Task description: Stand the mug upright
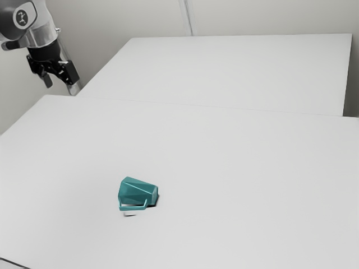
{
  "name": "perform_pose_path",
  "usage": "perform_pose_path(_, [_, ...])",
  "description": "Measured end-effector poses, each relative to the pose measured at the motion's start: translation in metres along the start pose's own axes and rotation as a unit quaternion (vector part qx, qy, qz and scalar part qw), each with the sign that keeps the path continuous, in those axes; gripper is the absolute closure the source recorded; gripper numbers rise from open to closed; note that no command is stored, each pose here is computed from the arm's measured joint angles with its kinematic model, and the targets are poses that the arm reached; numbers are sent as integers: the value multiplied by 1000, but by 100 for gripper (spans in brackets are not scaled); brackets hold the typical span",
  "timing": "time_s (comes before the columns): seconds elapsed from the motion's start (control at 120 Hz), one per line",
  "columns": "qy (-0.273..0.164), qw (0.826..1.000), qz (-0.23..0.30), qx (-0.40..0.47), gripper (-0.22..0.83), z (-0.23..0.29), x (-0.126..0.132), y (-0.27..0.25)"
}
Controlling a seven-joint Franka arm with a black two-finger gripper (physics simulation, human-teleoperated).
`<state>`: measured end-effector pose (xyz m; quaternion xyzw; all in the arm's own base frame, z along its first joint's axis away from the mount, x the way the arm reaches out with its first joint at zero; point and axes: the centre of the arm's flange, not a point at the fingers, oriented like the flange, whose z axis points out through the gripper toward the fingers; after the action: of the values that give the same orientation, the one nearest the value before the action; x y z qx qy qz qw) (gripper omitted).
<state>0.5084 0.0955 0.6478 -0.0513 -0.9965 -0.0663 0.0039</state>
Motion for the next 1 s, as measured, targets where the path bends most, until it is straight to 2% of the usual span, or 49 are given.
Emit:
perform_pose_path(0.233, [6,1000,2,12,0,12,4,-4])
perform_pose_path(0.333, [14,998,3,69,0,37,9,-18])
perform_pose_path(0.4, [21,992,-16,127,0,64,19,-16])
perform_pose_path(0.567, [54,962,-93,253,0,141,50,-2])
perform_pose_path(0.775, [105,921,-163,338,0,236,77,-10])
perform_pose_path(1.0, [125,888,-226,380,0,303,66,-10])
